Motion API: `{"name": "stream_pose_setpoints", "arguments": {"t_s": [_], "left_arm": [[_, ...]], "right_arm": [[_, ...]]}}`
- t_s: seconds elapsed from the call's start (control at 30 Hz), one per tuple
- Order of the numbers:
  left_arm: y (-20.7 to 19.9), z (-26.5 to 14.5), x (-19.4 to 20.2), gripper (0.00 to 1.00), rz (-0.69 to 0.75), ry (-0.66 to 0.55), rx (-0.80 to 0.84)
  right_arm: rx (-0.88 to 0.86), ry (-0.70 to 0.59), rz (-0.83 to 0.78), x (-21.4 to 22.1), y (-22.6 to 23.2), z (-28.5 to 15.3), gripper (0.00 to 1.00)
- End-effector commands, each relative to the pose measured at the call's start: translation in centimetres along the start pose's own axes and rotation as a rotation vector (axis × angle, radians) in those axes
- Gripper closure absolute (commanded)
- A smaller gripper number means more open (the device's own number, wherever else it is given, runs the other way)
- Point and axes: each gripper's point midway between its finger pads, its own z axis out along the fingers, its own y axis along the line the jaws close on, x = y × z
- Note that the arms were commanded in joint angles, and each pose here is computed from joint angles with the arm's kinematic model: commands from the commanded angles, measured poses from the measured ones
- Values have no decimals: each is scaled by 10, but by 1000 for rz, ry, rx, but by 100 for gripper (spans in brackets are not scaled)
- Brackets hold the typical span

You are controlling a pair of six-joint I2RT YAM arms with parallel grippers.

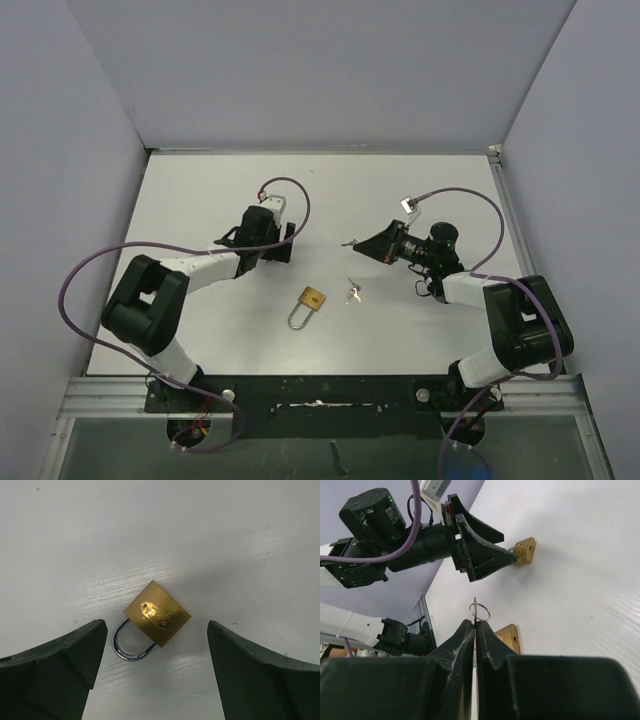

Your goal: Unlock with the key

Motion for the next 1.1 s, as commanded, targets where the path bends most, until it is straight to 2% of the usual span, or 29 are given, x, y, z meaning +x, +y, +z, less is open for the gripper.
{"name": "stream_pose_setpoints", "arguments": {"t_s": [0.0,0.53,0.73,0.83,0.93,1.07], "left_arm": [[6,10,-19,19,72,-40,16],[0,30,0,20,162,21,130],[-5,33,3,23,171,40,152],[-9,37,9,27,166,77,166],[-19,37,15,31,158,109,198],[-33,34,19,32,186,116,204]], "right_arm": [[-69,-20,-81,-12,19,-3,100],[-64,-26,-82,-10,20,-6,100],[-69,-20,-77,-8,19,-5,100],[-71,-21,-78,-9,20,-5,100],[-69,-18,-78,-9,20,-5,100],[-68,-16,-77,-8,19,-4,100]]}}
